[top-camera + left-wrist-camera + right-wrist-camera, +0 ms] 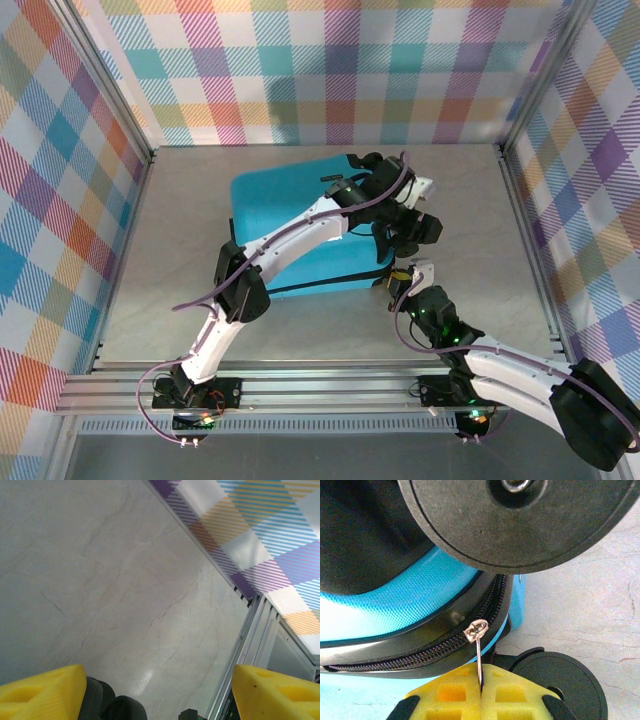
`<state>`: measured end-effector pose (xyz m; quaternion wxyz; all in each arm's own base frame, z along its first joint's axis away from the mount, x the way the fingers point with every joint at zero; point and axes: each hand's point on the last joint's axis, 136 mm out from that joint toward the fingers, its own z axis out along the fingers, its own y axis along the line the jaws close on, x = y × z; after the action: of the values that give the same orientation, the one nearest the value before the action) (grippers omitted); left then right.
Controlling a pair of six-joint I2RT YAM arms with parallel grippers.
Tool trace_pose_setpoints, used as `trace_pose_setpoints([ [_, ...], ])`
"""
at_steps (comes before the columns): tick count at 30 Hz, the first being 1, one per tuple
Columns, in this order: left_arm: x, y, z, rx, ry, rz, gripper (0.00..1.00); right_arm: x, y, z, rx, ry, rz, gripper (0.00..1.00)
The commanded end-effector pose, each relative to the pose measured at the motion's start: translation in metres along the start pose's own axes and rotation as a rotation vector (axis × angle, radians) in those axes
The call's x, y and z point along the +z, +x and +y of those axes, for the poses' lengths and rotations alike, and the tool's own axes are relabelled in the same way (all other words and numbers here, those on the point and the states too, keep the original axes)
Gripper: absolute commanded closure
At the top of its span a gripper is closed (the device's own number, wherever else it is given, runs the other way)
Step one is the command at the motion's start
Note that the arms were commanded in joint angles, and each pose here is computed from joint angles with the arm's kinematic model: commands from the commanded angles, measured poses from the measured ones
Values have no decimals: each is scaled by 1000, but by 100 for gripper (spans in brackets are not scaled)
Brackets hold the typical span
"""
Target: Pack the luggage
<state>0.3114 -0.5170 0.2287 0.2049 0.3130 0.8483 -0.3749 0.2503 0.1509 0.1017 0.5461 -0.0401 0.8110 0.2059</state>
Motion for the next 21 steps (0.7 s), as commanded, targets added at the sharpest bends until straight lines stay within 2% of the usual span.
trace_pose_setpoints([
  [1,4,12,-7,-14,10,50,23,1,-8,2,-7,-2,-20,100],
  [6,7,19,-14,5,22,72,23,5,-9,3,-6,-2,-19,100],
  [14,9,59,10,16,-65,184,26,6,-9,-31,53,182,3,100],
  [21,4,80,13,28,-56,224,29,4,-12,-54,113,296,-4,100],
])
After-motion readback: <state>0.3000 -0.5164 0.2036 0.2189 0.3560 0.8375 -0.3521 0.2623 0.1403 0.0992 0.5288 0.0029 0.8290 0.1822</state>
